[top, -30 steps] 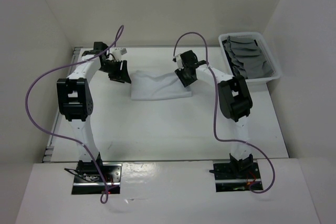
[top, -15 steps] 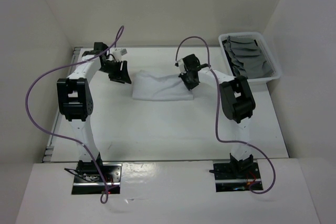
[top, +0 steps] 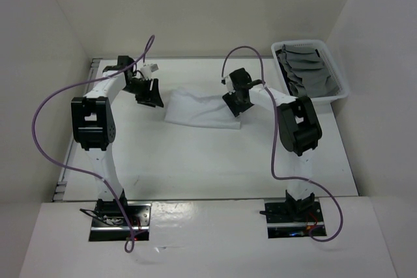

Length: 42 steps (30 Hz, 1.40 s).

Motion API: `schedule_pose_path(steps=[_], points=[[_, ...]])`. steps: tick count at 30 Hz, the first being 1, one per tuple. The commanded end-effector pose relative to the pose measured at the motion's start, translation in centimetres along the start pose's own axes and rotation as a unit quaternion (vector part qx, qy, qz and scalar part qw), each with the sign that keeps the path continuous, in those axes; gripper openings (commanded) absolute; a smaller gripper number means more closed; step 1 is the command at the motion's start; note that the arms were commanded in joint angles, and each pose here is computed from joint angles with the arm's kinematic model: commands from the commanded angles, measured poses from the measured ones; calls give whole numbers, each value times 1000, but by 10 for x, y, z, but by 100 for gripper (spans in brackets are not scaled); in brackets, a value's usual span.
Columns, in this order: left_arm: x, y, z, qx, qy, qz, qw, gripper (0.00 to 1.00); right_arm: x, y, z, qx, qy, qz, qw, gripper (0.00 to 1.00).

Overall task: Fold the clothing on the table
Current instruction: Fold the skirt

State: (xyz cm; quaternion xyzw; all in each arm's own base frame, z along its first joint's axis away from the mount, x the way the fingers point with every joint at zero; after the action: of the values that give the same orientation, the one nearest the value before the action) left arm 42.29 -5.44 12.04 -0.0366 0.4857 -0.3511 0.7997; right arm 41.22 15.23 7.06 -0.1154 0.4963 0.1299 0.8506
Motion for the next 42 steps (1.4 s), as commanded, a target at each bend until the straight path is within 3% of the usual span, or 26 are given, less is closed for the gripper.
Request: schedule_pose_path(steps=[1, 5, 9, 13, 17, 27, 37, 42], points=[[-20, -8, 13, 24, -38, 1, 999, 60, -50, 7, 39, 0, -61, 11, 998, 65], [-53, -2, 24, 6, -101, 13, 995, 60, -83, 47, 75, -30, -122, 47, 991, 67], [-82, -12, 30, 17, -132, 31, 991, 60, -90, 79, 89, -52, -140, 81, 986, 67], [-88, -15, 20, 13, -124, 38, 991, 60, -79, 107, 89, -79, -134, 113, 981, 67], [-89, -17, 15, 11, -116, 40, 992, 60, -41, 123, 80, -94, -96, 134, 982, 66], [-87, -14, 7, 12, -108, 40, 993, 60, 12, 136, 94, -135, -75, 141, 978, 66], [-77, -9, -2, 14, -95, 30, 995, 60, 27, 89, 135, -61, -89, 137, 985, 66], [-76, -11, -5, 13, -91, 23, 996, 60, 48, 45, 132, -23, -75, 71, 994, 66]])
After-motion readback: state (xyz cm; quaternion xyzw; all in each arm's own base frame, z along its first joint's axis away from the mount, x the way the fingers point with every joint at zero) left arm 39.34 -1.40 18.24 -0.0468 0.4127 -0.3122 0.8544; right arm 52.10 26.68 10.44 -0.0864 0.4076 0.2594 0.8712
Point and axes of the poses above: each gripper's point midway between its finger pads, its own x axis out along the fingers, its own y axis along the line the jaws close on, z = x × y, the point moved 5 cm from there along -x, back along the fingers, and after that the axes turned 13 degrees about x, right-handed, at the moved point
